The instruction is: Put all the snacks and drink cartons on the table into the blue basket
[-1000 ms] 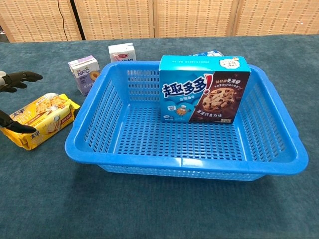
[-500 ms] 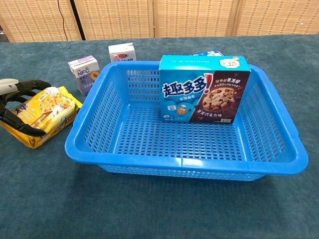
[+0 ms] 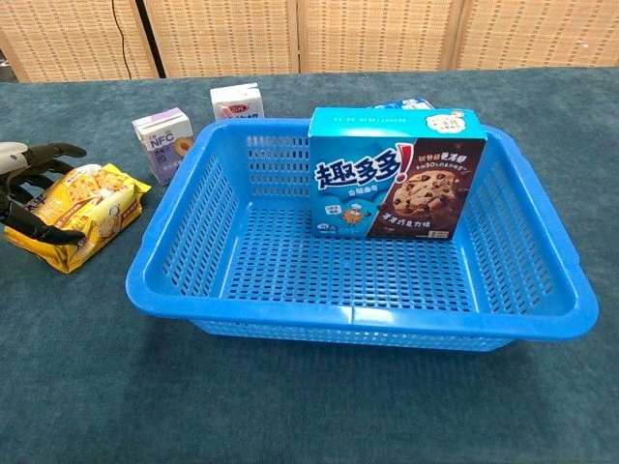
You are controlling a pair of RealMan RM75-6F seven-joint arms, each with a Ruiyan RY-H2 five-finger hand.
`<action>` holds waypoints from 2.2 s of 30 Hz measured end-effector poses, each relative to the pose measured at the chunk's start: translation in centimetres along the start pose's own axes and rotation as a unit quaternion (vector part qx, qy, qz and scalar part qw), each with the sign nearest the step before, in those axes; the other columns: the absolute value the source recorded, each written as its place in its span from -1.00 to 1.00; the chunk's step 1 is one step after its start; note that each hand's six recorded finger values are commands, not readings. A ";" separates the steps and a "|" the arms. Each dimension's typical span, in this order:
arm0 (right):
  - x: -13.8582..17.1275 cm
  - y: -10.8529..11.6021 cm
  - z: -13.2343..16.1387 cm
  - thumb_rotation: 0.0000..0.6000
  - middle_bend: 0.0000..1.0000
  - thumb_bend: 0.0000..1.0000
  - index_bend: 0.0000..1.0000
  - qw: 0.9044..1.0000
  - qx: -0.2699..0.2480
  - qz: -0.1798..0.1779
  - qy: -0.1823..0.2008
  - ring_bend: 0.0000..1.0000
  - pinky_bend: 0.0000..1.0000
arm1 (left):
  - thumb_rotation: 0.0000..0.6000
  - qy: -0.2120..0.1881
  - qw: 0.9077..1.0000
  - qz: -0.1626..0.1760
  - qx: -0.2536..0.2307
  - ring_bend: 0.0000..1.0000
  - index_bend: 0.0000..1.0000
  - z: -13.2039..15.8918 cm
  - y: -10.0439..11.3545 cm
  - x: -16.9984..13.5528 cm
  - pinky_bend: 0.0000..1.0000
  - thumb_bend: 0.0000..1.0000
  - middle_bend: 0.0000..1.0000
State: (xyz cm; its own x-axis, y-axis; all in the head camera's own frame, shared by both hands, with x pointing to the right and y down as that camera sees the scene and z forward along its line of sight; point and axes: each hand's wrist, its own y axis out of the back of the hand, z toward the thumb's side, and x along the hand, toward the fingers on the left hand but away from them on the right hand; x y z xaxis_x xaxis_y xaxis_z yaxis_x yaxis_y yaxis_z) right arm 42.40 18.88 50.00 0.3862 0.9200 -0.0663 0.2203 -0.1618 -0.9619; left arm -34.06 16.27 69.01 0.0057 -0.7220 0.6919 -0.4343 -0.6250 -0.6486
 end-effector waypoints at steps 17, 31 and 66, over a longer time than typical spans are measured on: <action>-0.1 0.1 -0.1 1.00 -1.00 -1.00 -1.00 1.000 -0.005 -0.004 -0.004 -1.00 -1.00 | 1.00 -0.136 0.985 0.090 -0.054 -0.31 -0.51 1.9 8.4 -4.8 0.03 -0.17 -0.43; -0.4 -0.6 -0.1 1.00 -1.00 -1.00 -1.00 1.000 -0.001 0.003 -0.013 -1.00 -1.00 | 1.00 -0.417 0.908 0.039 -0.011 -0.28 -0.48 10.5 12.9 -10.5 0.03 -0.15 -0.40; -0.8 -0.5 -1.9 1.00 -1.00 -1.00 -1.00 0.999 -0.001 -0.002 -0.047 -1.00 -1.00 | 1.00 -0.504 0.812 -0.064 0.288 -1.00 -1.00 28.1 -6.5 -7.4 -0.92 -0.31 -1.00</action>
State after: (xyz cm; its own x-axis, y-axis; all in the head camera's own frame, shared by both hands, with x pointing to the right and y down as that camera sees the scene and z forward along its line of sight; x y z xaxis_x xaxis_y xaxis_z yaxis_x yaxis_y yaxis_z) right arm 43.69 17.58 51.00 0.2998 0.9501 -0.0868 0.2238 -0.1585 -0.9617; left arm -6.03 17.31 59.19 0.8774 -0.3360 0.3425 0.1187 -0.5397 -0.8335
